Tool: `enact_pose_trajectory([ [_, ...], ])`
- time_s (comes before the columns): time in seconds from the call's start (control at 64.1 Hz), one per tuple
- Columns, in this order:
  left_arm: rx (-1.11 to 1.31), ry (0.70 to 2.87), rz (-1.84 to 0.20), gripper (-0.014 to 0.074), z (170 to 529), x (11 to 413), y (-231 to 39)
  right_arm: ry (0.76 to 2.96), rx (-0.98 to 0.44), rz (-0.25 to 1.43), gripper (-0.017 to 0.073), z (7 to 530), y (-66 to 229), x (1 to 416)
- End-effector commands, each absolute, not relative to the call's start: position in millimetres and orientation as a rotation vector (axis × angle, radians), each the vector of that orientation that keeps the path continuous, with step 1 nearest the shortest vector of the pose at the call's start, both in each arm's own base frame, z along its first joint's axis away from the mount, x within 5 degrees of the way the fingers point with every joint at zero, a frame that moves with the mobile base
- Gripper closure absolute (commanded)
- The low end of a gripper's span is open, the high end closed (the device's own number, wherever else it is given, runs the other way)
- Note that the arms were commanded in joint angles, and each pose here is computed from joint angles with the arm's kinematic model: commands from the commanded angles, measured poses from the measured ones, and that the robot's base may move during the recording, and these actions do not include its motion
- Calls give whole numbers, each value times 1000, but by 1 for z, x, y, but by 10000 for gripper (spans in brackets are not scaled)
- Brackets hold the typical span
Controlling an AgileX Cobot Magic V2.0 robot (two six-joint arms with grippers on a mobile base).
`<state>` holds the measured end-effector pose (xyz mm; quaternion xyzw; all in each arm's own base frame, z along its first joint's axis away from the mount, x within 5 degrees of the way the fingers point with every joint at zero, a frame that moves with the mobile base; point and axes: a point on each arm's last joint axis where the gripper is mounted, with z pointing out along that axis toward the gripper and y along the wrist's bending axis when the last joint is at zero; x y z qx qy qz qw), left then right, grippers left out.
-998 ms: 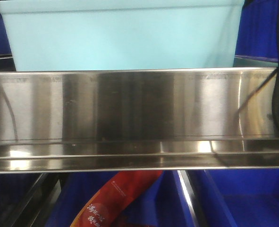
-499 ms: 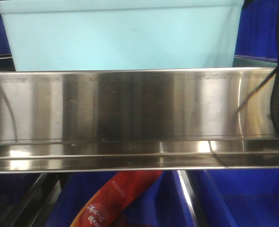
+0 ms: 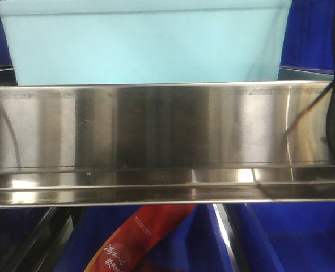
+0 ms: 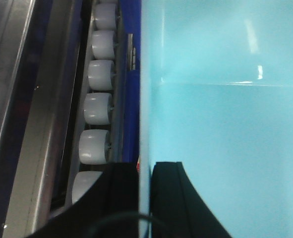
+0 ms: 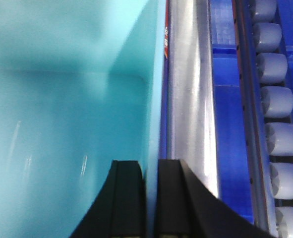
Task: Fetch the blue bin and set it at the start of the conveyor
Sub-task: 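Clamp the turquoise bin's opposite side walls with both grippers, then lift and pull the turquoise bin off the shelf with both grippers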
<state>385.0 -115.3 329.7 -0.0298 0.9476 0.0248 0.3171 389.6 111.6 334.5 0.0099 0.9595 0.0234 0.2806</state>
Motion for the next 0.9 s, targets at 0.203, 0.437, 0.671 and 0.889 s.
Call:
enact_pose_trajectory([
  [0.203,-113,2465,60,705,343,379,-113,2533,67,73,713,350,111,388],
  [0.437,-141,2393,33,705,379,362,-106,2462,89,103,713,378,107,375],
  [0.671,-127,2276,5,705,420,339,-103,2348,81,79,713,416,102,349],
  [0.889,-120,2174,-38,705,459,319,-104,2242,58,88,713,461,104,324],
])
